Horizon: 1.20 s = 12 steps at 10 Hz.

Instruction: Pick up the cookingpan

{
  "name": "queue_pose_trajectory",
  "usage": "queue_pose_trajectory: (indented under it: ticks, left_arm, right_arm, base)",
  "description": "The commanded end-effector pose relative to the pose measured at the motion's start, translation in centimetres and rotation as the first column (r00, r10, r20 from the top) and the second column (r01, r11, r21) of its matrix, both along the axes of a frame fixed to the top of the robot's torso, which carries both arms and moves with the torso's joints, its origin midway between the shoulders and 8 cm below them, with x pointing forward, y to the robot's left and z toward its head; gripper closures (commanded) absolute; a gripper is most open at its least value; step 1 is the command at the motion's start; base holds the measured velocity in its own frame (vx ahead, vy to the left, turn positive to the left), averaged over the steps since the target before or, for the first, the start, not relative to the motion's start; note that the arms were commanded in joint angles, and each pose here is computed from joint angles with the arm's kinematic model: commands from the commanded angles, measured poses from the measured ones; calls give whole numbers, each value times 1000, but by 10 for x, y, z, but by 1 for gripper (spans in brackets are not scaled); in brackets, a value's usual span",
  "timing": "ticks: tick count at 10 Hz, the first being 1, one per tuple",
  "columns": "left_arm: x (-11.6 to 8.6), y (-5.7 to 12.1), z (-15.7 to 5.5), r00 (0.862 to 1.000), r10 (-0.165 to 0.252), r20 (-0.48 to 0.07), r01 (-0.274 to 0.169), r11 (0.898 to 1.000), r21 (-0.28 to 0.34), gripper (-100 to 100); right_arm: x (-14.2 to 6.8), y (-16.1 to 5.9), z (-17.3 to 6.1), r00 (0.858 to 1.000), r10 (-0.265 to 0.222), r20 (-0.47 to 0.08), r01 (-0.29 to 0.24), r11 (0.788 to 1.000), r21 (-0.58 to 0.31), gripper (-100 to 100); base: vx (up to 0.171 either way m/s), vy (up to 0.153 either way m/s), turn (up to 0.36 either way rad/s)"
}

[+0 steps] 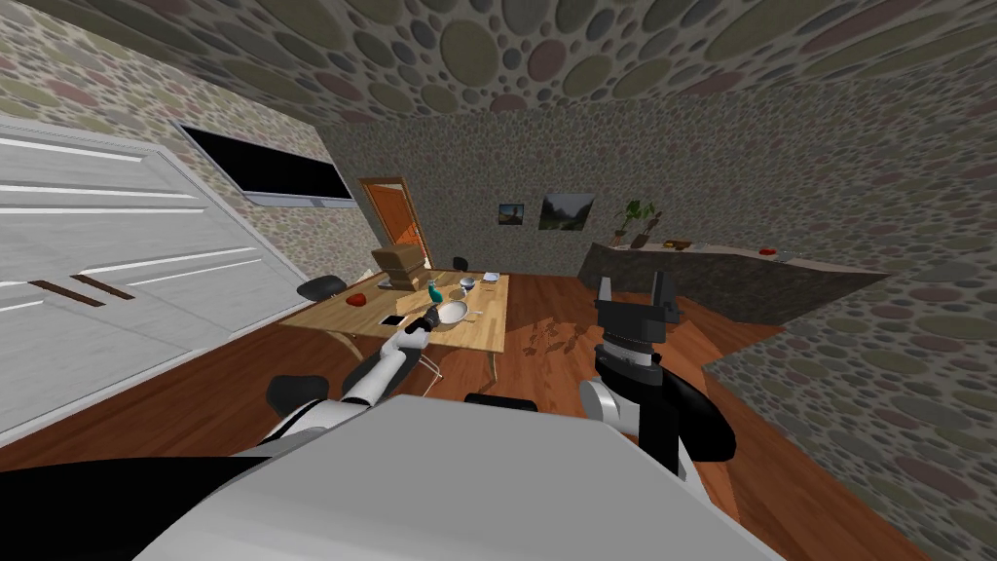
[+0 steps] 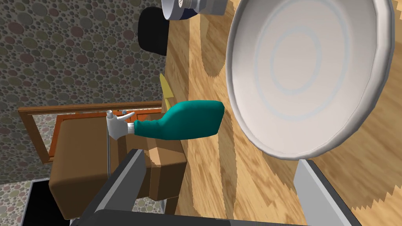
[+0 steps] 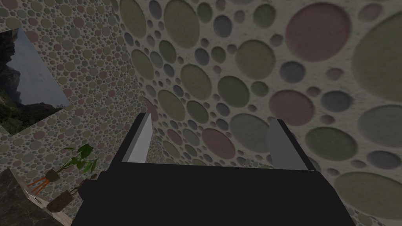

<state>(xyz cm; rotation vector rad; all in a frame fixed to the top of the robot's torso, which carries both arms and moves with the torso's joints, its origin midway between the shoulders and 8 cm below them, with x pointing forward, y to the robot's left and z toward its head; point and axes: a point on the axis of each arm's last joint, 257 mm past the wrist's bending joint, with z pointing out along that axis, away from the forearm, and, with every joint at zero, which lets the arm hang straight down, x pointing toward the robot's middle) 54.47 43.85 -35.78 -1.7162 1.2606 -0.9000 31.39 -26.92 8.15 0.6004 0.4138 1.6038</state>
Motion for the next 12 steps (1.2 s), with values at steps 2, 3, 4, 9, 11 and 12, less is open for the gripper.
queue_pose_trajectory:
  ticks: [2, 3, 4, 9, 11, 12]
  left_arm:
    - [-10, 18, -25, 995, 53, -87, -55, 998, -20, -100]
    - [-7, 24, -25, 991, 73, -110, -76, 997, -31, -100]
    - [-12, 28, -33, 989, 81, -127, -85, 996, -30, -100]
    - [-36, 61, -67, 946, 180, -270, -200, 979, -49, -100]
    - [-43, 71, -74, 929, 209, -306, -235, 971, -51, -100]
    - [-45, 78, -74, 917, 230, -327, -261, 964, -53, -100]
  right_arm:
    - [0, 0, 0, 1000, 0, 0, 0, 1000, 0, 0]
    - [0, 0, 0, 1000, 0, 0, 0, 1000, 0, 0]
    - [0, 0, 0, 1000, 0, 0, 0, 1000, 0, 0]
    - [0, 0, 0, 1000, 0, 0, 0, 1000, 0, 0]
    - [0, 0, 0, 1000, 0, 0, 0, 1000, 0, 0]
    - [0, 0, 0, 1000, 0, 0, 0, 1000, 0, 0]
  base:
    - [3, -72, -98]
    - [2, -65, -101]
    - [1, -44, -48]
    - [9, -42, -75]
    - [3, -41, -65]
    - [24, -65, -139]
